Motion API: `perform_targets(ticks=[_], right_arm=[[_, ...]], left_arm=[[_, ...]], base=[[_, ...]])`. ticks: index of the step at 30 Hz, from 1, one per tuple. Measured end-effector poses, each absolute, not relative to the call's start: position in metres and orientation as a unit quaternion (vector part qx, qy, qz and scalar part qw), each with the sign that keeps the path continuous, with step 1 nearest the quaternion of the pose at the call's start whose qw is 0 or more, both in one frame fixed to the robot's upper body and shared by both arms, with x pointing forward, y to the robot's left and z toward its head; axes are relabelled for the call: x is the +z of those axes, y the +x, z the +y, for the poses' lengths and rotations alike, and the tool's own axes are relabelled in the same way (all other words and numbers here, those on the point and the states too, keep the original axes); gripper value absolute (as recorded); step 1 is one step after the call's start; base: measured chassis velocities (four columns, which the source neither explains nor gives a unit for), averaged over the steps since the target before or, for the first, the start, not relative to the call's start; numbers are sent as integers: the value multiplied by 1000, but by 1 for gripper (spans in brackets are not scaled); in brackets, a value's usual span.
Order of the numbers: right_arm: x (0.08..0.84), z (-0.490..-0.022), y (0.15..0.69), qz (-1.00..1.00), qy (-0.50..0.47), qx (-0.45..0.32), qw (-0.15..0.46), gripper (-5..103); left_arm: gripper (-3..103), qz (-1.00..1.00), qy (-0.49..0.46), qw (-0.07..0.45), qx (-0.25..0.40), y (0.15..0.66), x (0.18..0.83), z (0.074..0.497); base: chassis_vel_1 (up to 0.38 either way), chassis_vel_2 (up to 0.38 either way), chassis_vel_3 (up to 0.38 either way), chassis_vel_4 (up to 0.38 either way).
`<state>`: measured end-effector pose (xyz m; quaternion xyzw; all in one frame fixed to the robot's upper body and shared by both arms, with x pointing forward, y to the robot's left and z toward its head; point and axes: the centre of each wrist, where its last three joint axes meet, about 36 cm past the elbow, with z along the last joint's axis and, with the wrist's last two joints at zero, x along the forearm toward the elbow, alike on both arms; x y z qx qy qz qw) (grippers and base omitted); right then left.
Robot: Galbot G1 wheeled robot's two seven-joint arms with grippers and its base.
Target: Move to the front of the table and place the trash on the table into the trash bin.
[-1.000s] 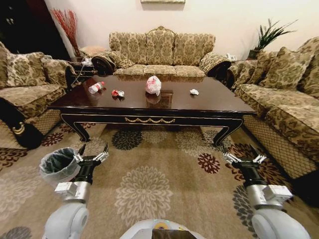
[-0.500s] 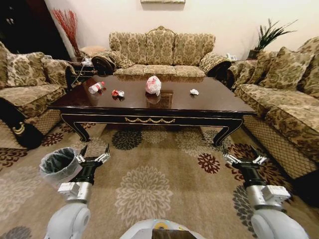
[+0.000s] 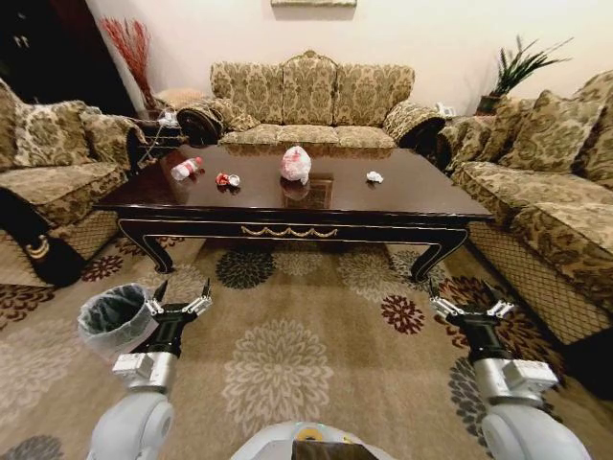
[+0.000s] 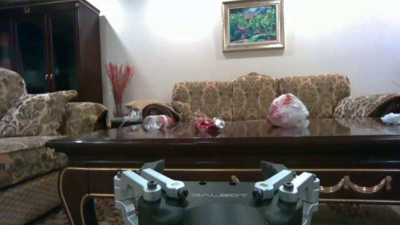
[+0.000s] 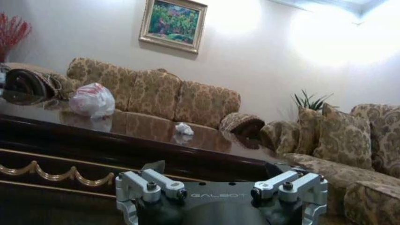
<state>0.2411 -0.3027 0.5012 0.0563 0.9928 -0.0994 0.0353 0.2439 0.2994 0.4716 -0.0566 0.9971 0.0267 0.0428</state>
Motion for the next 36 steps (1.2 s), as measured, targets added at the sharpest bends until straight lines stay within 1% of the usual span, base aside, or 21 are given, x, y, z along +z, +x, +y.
perform_targets(ticks=[6,13,25,36], right_arm=[[499,-299,241,993,54,-96,34,100],[498,-296,241,993,50,-97,33,100],[497,-292,243,993,49,-101,29,100],[493,-291,243,993,51,-100,27,100]], left_arm=[[100,997,-57,41,29,243,470,301],[100,997,-58,43,28,242,470,301],[100,997,-62,42,28,240,466,303],[100,997,-65,29,29,244,455,309]], base=[[196,177,-184,-185],[282,280,-270,-265],[314,317,-312,-311],[369,365,-365,-365]])
